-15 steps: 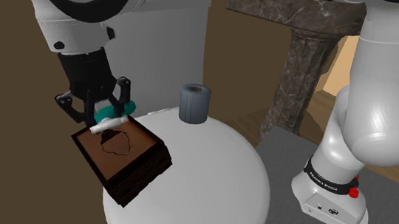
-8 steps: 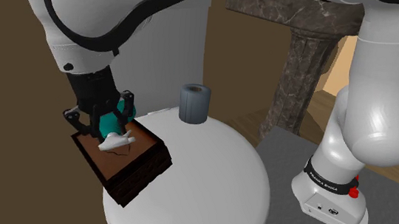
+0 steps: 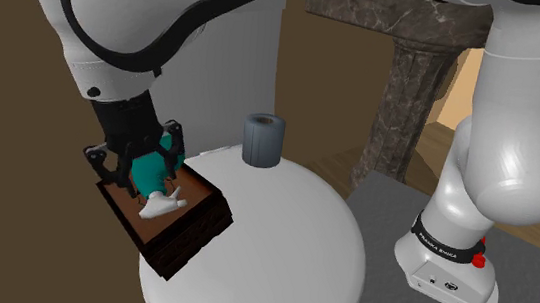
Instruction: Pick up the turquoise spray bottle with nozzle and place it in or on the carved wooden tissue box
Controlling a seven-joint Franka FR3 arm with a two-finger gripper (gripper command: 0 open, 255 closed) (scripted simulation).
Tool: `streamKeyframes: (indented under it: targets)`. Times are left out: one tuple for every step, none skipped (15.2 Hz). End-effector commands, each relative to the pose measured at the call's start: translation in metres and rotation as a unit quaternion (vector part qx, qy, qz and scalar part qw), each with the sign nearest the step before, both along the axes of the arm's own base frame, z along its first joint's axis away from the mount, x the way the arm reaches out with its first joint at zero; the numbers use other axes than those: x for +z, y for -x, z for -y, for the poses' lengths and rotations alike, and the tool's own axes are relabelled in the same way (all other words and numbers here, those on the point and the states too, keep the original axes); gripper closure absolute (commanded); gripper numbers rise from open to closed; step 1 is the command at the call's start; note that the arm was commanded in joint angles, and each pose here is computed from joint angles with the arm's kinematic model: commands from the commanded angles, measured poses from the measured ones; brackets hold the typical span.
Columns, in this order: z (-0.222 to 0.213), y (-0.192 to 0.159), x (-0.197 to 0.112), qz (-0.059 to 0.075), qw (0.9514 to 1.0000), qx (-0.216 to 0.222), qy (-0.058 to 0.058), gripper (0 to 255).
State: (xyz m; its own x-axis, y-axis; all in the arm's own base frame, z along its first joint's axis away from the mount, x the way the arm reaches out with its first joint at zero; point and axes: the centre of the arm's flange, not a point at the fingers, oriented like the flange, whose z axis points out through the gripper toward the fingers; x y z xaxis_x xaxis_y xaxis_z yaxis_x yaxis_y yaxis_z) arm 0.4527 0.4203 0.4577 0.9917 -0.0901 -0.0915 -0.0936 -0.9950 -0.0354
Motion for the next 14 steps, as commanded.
streamKeyframes:
  targets:
    - [0.000, 0.000, 0.000, 0.000, 1.0000, 0.000, 0.000, 0]
    - [0.000, 0.000, 0.000, 0.000, 1.0000, 0.000, 0.000, 0]
    - [0.000, 0.000, 0.000, 0.000, 1.0000, 0.000, 0.000, 0]
    - [0.000, 0.000, 0.000, 0.000, 1.0000, 0.000, 0.000, 0]
    - [0.000, 0.000, 0.000, 0.000, 1.0000, 0.000, 0.000, 0]
    - [0.001, -0.001, 0.013, 0.000, 1.0000, 0.000, 0.000, 0]
    - [0.001, -0.002, 0.026, 0.000, 1.0000, 0.000, 0.000, 0]
    - [0.002, -0.003, 0.039, 0.000, 1.0000, 0.000, 0.000, 0]
    - [0.002, -0.004, 0.050, 0.000, 1.0000, 0.000, 0.000, 0]
    - [0.002, -0.004, 0.050, 0.000, 1.0000, 0.000, 0.000, 0]
    - [0.002, -0.004, 0.050, 0.000, 1.0000, 0.000, 0.000, 0]
    - [0.002, -0.004, 0.050, 0.000, 1.0000, 0.000, 0.000, 0]
    - [0.002, -0.004, 0.050, 0.000, 1.0000, 0.000, 0.000, 0]
    - [0.002, -0.004, 0.050, 0.000, 1.0000, 0.000, 0.000, 0]
